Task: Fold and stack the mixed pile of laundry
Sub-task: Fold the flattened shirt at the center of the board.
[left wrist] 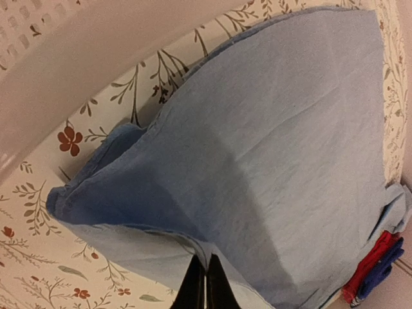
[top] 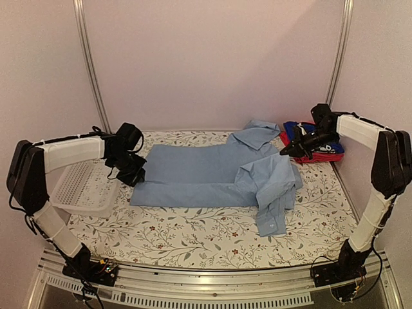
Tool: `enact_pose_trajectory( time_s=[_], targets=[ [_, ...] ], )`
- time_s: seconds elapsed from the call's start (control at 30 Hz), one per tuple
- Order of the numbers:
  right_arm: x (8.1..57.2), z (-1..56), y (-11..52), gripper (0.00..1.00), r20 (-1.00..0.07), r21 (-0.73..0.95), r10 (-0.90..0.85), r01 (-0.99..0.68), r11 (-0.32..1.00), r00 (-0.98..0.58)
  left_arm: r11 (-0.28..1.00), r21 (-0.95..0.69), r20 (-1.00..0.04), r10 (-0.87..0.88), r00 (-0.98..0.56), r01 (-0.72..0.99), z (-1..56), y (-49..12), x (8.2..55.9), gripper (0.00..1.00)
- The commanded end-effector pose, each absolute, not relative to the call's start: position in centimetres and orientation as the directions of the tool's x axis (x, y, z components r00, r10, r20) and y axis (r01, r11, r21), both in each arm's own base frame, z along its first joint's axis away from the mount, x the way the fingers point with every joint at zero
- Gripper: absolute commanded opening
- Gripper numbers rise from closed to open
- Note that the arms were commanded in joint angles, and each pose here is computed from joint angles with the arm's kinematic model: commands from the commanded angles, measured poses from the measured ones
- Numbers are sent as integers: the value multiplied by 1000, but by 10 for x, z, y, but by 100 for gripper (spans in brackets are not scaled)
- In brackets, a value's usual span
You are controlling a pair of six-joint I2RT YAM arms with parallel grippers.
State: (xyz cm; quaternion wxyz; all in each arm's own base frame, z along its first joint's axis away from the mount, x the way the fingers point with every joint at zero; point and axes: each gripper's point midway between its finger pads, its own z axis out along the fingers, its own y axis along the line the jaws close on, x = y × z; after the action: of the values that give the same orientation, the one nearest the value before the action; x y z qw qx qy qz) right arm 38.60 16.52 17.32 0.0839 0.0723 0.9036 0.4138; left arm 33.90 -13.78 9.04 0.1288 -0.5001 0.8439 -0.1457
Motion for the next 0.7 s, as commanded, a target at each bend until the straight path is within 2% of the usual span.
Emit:
enact_pose_trajectory(
  time_s=[0.0,0.57,0.6,0.67],
  targets=[
    [418,161,163,0,-137,749,190,24,662,-972,480,-388,-107,-872,-479,-787,85,-136,362,0],
    [471,98,169,0,-105,743,159,29,669,-982,534,-294,-125,-843,-523,-792,40,-140,389,0],
    [471,96,170,1,-99,747,155,29,664,-983,536,-290,-124,-843,-524,-793,38,-140,389,0],
    [471,89,171,15,-79,751,146,37,659,-986,549,-284,-129,-834,-536,-786,36,-140,391,0]
  ],
)
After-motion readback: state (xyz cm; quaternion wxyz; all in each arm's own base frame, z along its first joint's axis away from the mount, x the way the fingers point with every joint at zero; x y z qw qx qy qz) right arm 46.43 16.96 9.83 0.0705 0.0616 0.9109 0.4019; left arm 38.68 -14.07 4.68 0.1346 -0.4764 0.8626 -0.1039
